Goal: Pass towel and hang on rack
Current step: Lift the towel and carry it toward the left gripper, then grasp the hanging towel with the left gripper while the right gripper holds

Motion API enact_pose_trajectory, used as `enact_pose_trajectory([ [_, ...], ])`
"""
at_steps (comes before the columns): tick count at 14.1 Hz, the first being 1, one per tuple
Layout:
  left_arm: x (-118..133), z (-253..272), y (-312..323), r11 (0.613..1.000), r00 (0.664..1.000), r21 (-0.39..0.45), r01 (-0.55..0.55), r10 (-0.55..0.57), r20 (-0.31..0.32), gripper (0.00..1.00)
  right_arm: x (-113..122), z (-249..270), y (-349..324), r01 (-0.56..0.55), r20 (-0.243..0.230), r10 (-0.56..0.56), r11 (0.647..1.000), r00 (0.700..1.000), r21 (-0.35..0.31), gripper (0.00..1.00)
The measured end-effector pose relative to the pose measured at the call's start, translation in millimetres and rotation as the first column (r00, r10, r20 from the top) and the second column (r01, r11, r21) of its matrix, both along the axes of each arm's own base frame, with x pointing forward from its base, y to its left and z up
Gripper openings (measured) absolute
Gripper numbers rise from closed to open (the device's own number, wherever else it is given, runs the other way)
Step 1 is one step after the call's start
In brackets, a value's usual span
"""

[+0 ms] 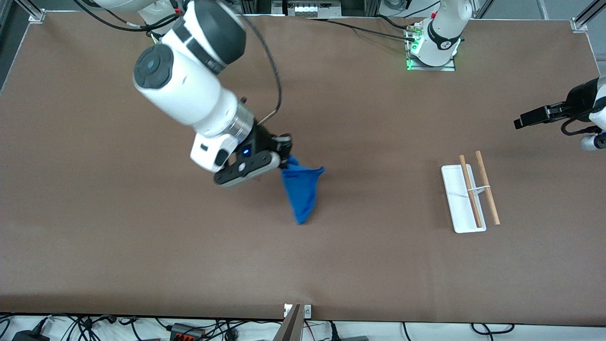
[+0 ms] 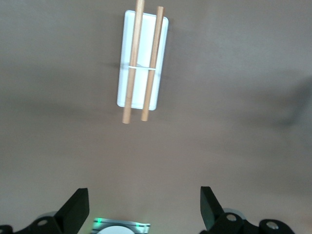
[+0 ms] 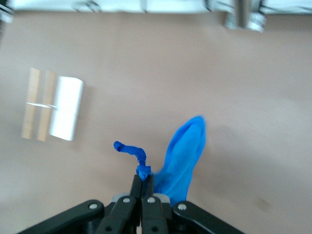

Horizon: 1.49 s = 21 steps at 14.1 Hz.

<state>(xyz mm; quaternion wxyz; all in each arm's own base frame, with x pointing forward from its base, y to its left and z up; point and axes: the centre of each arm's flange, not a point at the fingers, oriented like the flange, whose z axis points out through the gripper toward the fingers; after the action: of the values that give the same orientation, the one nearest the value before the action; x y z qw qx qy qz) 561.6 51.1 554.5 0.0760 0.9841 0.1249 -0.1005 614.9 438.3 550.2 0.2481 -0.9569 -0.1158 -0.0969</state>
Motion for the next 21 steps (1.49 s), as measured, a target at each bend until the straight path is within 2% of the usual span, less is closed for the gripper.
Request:
enact_pose_trajectory([
  [4,9.2,-17.3,4.6,0.999,1.0,-0.03,-0.014,0.014,-0.023,1.0,-11.7,28.7,33.6,0.02,0.081,-0.039,0.976,0.996,0.218,0.02],
  [6,12.8,-14.9,3.0,0.999,1.0,-0.035,-0.004,0.004,-0.013,1.0,-22.9,36.5,54.4,0.033,0.093,-0.065,0.951,0.994,0.308,0.02],
  [9,18.4,-18.7,-8.8,0.985,0.99,-0.104,0.138,-0.135,0.028,1.0,-55.7,39.3,101.3,0.059,0.085,-0.102,0.91,0.991,0.411,0.02],
  [11,27.6,-30.7,-11.9,0.942,0.955,-0.16,0.293,-0.281,0.097,1.0,-76.4,33.2,128.8,0.063,0.083,-0.114,0.885,0.99,0.462,0.02],
  [12,32.9,-39.1,-12.0,0.903,0.92,-0.185,0.388,-0.366,0.142,1.0,-80.7,28.8,135.5,0.064,0.083,-0.117,0.879,0.99,0.473,0.02],
  [13,38.6,-48.4,-11.6,0.85,0.87,-0.2,0.487,-0.453,0.194,1.0,-81.2,25.7,137.7,0.066,0.082,-0.12,0.876,0.989,0.478,0.02],
  [15,48.8,-68.8,-9.3,0.729,0.755,-0.214,0.65,-0.589,0.287,1.0,-78.8,24.3,136.2,0.075,0.078,-0.127,0.874,0.989,0.479,0.02],
  [18,59.2,-92.1,-7.6,0.548,0.583,-0.215,0.808,-0.692,0.425,1.0,-78.8,24.6,136.1,0.08,0.073,-0.131,0.873,0.989,0.482,0.02],
  [21,66.3,-111.5,-19.4,0.353,0.401,-0.2,0.914,-0.716,0.572,1.0,-79.7,24.6,137.1,0.079,0.073,-0.13,0.873,0.989,0.482,0.02],
])
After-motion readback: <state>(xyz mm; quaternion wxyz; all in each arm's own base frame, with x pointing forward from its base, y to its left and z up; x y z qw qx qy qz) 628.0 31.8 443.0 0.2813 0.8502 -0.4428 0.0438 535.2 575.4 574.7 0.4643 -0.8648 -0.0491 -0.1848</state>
